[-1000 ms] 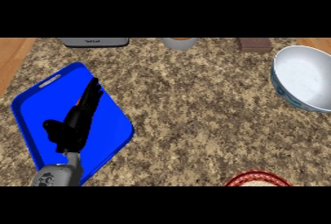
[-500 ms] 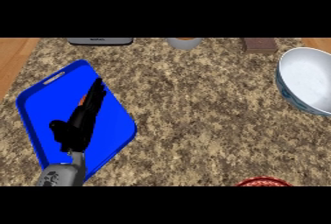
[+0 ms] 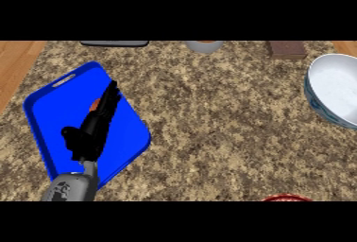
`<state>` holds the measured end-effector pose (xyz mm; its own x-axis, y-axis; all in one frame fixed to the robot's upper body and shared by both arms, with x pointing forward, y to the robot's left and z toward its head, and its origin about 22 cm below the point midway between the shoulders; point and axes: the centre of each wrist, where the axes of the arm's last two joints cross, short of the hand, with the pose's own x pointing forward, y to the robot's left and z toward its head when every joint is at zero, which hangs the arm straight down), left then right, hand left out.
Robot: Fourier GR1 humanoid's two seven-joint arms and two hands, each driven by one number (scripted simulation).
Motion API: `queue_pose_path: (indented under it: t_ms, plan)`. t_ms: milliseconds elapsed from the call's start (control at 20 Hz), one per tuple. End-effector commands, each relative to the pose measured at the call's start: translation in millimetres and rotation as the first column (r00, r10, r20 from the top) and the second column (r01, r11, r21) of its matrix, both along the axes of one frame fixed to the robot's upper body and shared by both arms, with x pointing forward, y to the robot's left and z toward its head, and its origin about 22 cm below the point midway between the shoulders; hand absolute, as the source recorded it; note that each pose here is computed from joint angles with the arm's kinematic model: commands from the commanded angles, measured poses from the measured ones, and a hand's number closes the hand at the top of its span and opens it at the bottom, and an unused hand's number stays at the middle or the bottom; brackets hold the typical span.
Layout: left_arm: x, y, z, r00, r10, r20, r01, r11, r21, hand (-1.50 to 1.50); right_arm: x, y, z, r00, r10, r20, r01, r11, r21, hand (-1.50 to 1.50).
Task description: Pick the squash from the placemat and place it in the bowl
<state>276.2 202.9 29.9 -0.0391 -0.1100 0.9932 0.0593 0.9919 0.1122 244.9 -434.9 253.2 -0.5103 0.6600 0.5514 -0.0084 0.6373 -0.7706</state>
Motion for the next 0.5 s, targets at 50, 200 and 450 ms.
queue_pose_path:
  t_ms: [50, 200, 450]
  plan:
    - [0.2, 6.0, 0.3, 1.0, -0.008, -0.005, 0.008, 1.0, -0.012, 0.0, 35.0, -12.8, -17.7, 0.997, -0.075, 0.027, 0.077, 0.99, -0.119, 1.5]
    - [16.3, 7.0, 9.0, 1.0, -0.017, 0.007, 0.017, 1.0, 0.001, 0.0, 63.0, -11.8, -55.3, 0.992, -0.122, 0.016, 0.123, 0.988, -0.096, 1.5]
    - [-3.7, 16.6, 16.5, 1.0, -0.007, 0.007, 0.007, 1.0, 0.014, 0.0, 90.7, -13.6, -96.0, 0.989, -0.145, 0.031, 0.149, 0.976, -0.158, 1.5]
